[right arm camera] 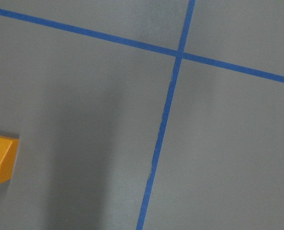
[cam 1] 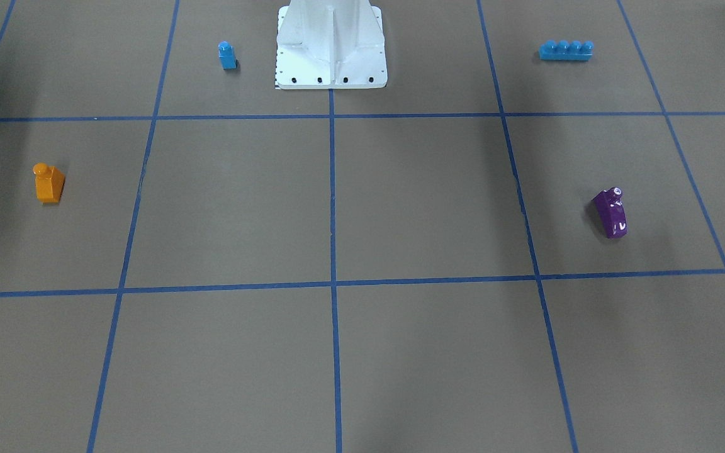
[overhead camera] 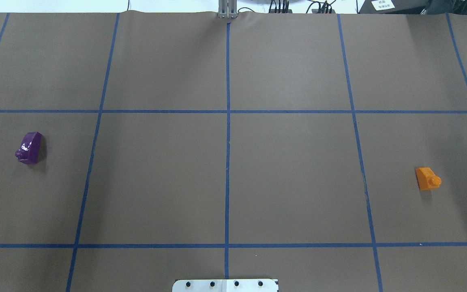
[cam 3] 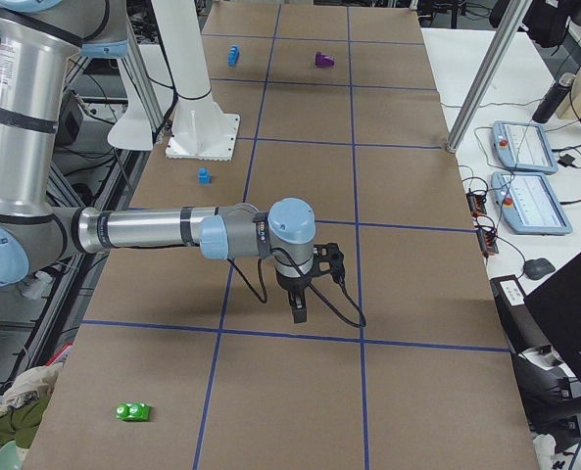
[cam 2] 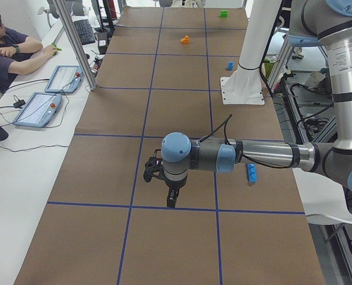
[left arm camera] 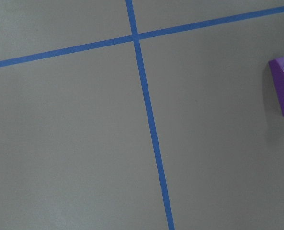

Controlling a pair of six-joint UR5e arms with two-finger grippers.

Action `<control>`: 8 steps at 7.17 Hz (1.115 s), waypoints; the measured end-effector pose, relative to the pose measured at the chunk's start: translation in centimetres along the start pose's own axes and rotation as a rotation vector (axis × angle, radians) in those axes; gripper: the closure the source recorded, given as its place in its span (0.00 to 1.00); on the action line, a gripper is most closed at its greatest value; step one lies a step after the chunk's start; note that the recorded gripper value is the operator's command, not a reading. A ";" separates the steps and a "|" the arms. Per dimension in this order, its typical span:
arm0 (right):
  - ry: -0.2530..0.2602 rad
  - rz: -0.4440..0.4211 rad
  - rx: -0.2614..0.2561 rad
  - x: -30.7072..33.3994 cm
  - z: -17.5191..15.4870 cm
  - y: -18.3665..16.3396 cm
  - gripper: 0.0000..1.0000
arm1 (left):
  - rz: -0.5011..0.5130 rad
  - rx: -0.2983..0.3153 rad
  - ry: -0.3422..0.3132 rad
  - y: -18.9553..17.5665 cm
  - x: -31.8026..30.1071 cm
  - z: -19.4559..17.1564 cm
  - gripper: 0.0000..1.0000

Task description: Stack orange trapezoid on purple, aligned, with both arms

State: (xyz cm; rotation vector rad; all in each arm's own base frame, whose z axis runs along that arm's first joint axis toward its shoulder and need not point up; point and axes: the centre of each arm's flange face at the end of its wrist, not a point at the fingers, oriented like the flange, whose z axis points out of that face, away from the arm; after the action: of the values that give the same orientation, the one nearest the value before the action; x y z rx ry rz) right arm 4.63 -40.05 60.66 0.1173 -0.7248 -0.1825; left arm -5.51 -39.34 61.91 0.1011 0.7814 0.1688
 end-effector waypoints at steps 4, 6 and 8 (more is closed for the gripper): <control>0.003 -0.029 0.025 -0.6 -0.7 -0.6 0.00 | 0.005 0.007 0.000 -0.2 0.4 -0.3 0.00; 0.009 -0.079 0.081 -1.1 -1.4 -1.2 0.00 | 0.017 0.028 0.011 -0.9 1.3 -1.1 0.00; 0.021 -0.179 0.200 -1.9 -2.3 -2.3 0.00 | 0.065 0.073 0.007 -3.5 2.7 -2.7 0.00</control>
State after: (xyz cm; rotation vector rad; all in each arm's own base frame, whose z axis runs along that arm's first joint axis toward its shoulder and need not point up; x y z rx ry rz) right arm 4.49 -41.84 57.29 0.3751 -0.7111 -0.2786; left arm -5.15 -42.23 57.64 0.1949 0.7922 0.2023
